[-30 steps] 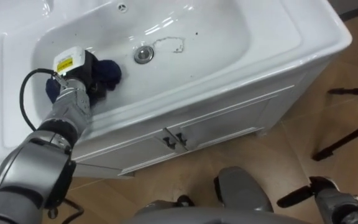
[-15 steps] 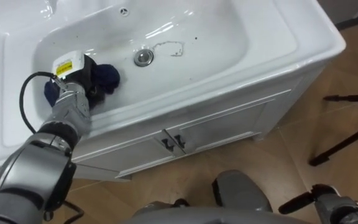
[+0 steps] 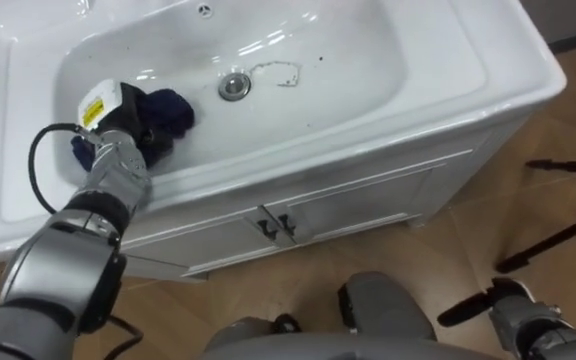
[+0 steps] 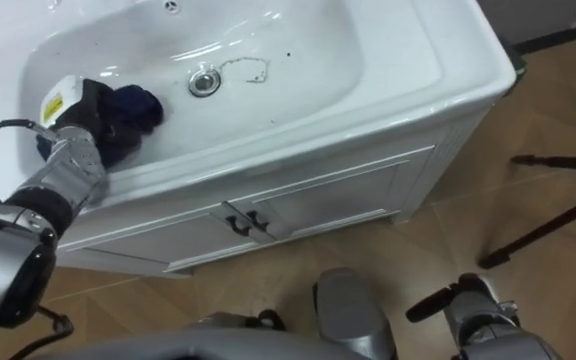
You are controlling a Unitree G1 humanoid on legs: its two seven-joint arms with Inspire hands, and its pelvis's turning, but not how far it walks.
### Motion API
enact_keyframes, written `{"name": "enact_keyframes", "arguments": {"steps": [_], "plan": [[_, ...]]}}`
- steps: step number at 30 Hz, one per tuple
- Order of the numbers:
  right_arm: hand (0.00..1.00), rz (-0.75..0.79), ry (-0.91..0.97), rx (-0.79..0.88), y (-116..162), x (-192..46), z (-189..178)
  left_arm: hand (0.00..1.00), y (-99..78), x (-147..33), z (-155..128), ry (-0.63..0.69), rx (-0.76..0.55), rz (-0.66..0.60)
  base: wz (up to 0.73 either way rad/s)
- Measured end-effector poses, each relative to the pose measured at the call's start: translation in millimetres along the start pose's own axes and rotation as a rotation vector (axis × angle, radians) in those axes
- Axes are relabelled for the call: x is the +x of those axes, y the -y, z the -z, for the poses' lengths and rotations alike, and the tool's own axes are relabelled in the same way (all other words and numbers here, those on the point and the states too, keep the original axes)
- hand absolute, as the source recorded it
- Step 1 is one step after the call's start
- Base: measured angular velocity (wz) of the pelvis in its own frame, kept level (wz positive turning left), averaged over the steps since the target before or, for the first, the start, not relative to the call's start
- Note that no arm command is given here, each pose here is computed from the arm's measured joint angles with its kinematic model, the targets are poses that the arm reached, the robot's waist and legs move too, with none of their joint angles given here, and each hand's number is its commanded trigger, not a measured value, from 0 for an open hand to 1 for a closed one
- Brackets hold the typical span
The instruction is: Wipe basin
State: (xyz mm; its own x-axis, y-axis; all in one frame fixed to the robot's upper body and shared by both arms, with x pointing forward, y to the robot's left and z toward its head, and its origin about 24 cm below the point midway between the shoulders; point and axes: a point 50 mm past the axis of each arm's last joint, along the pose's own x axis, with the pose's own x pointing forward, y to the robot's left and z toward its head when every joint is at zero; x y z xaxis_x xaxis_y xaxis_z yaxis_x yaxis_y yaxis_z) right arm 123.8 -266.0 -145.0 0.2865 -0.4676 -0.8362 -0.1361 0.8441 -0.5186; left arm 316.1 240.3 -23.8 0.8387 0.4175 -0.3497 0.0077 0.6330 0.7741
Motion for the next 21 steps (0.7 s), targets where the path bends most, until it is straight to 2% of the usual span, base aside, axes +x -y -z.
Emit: {"name": "enact_keyframes", "arguments": {"steps": [10, 13, 21], "plan": [[0.00, 0.029, 0.111, -0.067, 1.8, -1.9, -26.9, 1.00, -12.6, 7.2, -52.5, 0.041, -0.281, 0.007, 0.06], [0.00, 0.032, 0.149, -0.111, 0.5, -3.1, -32.8, 1.00, -16.4, 7.3, -68.5, 0.089, -0.301, -0.001, 0.00], [0.00, 0.026, 0.184, -0.151, -3.5, -4.4, -36.2, 1.00, -5.0, 0.8, -90.0, 0.162, -0.345, 0.040, 0.02]]}}
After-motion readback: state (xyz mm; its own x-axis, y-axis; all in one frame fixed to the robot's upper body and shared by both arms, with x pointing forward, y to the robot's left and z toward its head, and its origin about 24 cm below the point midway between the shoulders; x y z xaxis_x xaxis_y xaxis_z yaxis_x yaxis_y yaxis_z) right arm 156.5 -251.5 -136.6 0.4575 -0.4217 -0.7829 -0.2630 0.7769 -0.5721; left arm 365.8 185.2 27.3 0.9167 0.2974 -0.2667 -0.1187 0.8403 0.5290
